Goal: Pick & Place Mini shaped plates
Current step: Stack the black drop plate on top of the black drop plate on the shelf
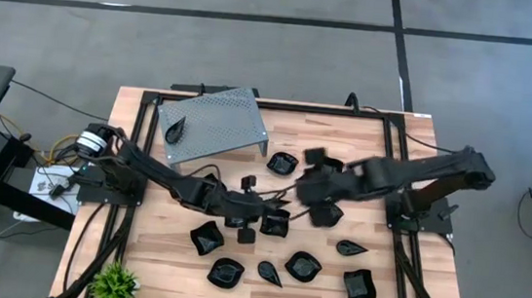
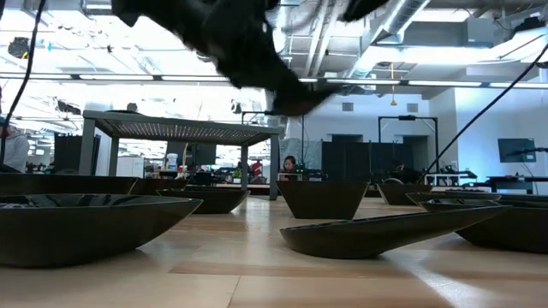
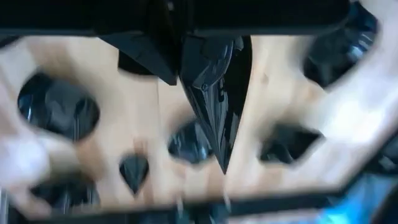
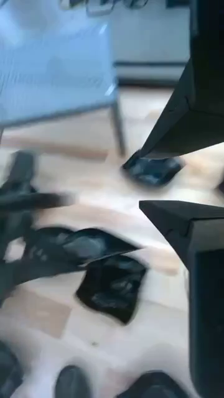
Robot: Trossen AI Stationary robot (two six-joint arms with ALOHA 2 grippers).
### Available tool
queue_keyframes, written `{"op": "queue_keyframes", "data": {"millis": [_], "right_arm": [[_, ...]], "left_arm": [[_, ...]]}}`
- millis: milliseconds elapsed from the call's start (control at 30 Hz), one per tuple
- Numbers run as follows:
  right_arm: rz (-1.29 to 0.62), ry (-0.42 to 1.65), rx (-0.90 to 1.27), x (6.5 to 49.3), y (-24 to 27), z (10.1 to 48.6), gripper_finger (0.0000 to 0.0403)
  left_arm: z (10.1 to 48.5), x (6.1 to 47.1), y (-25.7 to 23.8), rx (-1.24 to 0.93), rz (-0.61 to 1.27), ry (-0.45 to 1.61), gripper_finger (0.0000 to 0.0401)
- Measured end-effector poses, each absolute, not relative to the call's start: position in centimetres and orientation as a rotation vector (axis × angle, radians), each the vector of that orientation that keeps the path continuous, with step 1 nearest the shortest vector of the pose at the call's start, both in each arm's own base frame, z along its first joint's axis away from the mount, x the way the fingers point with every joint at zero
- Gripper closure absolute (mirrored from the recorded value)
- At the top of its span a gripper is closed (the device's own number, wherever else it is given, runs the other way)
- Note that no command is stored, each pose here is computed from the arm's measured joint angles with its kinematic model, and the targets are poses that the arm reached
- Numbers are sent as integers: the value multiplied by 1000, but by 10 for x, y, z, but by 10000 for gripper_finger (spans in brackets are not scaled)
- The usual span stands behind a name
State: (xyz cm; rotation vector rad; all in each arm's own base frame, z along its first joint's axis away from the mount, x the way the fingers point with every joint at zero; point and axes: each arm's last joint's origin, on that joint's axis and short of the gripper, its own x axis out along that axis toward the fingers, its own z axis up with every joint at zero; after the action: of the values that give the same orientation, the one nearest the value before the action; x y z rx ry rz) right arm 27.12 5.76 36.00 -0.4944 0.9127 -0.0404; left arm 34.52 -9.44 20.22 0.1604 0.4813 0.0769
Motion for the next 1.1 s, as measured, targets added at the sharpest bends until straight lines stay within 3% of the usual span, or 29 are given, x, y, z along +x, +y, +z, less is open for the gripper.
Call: {"op": "queue_keyframes", "data": {"millis": [167,333,467,600,767,1100], "right_arm": [[-74,751,-355,216,41,384,290],[-105,498,-246,177,27,334,290],[-150,267,-251,163,18,289,290],[-189,201,-250,154,10,262,290],[-222,208,-187,150,6,260,290],[-187,242,-194,154,11,255,290]], "left_arm": [[245,324,-84,165,173,426,385],[292,277,-65,199,343,424,387],[315,233,-49,96,503,427,384],[320,192,-37,27,591,505,384],[318,156,-23,-97,711,567,383],[302,140,2,-192,1022,693,383]]}}
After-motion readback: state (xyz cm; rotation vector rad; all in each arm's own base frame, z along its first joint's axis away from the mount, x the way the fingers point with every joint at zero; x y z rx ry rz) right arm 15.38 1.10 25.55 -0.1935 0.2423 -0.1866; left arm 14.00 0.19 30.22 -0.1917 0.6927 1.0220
